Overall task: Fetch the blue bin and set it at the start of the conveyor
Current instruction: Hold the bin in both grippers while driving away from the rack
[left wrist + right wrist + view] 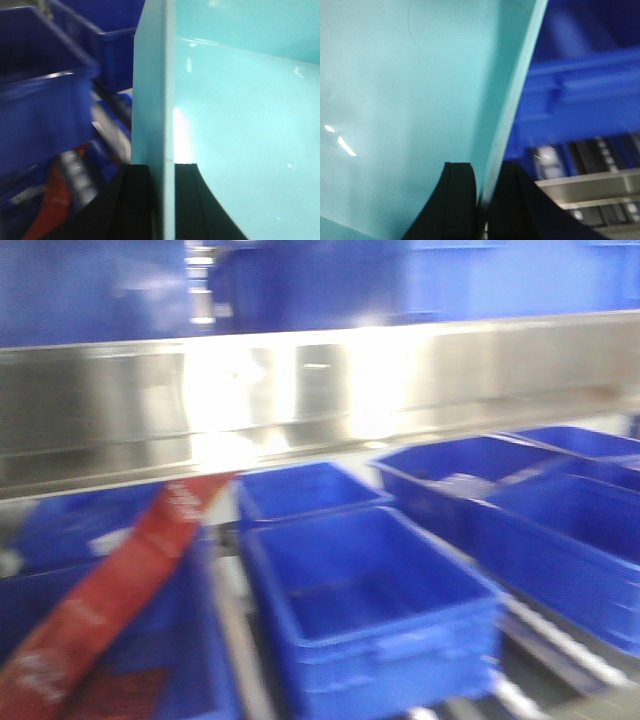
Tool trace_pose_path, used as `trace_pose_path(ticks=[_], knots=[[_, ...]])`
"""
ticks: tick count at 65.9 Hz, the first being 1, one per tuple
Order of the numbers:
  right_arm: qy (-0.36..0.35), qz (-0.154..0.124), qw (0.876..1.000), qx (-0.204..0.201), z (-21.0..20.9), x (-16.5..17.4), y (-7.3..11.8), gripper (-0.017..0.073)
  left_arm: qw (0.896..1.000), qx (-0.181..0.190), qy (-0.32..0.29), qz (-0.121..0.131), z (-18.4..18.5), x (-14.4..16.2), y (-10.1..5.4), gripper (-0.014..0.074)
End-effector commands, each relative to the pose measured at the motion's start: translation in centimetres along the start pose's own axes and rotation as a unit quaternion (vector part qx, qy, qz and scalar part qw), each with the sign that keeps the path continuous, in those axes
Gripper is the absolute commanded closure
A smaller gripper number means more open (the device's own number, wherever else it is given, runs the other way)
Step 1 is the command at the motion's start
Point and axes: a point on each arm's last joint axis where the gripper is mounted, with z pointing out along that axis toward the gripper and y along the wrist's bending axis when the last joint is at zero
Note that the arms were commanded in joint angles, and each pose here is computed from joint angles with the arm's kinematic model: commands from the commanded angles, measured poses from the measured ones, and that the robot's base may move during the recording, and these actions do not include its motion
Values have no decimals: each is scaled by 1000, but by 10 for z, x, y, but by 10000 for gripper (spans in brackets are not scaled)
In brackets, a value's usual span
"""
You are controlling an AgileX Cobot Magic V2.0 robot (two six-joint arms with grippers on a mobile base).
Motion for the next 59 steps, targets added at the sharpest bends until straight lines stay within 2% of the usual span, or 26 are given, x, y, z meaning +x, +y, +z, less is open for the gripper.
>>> trace_pose_path(ticks=[1,59], knots=[[-22,-26,999,15,-6,-5,-4,711,999,16,-48,-20,-9,-12,-3,705],[-22,-26,999,15,-6,-5,-4,711,999,16,-48,-20,-9,-12,-3,705]])
